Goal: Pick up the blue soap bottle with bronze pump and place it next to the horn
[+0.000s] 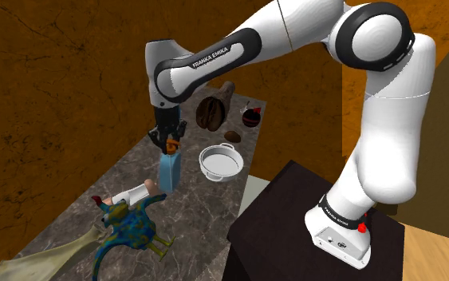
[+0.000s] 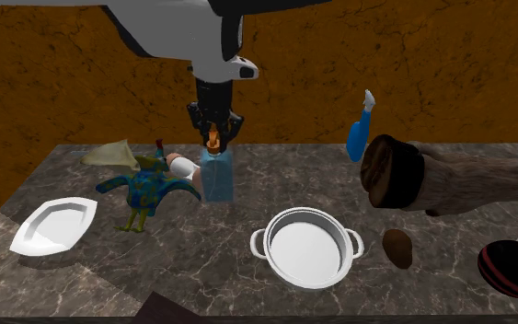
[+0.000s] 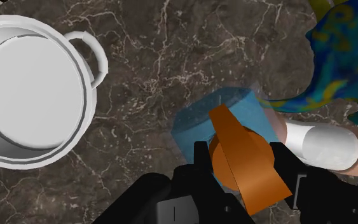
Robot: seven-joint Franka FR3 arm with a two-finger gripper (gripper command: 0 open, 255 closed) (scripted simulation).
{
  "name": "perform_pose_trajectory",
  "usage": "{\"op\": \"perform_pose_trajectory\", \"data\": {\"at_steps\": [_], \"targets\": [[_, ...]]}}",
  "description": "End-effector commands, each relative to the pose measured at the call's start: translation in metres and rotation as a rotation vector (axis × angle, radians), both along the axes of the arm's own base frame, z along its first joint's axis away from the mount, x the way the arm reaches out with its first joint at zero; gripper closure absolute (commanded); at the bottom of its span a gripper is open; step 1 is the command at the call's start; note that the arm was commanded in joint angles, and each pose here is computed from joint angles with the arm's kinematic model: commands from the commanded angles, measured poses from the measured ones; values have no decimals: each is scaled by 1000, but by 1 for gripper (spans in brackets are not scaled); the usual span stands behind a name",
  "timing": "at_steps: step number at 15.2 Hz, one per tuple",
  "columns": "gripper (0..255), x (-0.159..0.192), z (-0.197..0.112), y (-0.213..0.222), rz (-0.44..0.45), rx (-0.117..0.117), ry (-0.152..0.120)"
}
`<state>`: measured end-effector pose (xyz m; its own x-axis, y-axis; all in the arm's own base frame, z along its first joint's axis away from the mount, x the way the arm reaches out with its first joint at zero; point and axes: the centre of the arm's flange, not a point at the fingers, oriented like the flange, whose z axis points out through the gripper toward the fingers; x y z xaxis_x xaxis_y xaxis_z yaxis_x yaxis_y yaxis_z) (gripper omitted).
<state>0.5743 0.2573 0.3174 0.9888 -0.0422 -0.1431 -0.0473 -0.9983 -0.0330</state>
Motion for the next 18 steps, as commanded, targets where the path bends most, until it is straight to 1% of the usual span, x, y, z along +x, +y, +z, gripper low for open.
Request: {"op": "perform_pose_trajectory", "data": {"at_steps": [1,18], "targets": [[255,0,11,0,0,0,0],[255,0,101,0,0,0,0]]}}
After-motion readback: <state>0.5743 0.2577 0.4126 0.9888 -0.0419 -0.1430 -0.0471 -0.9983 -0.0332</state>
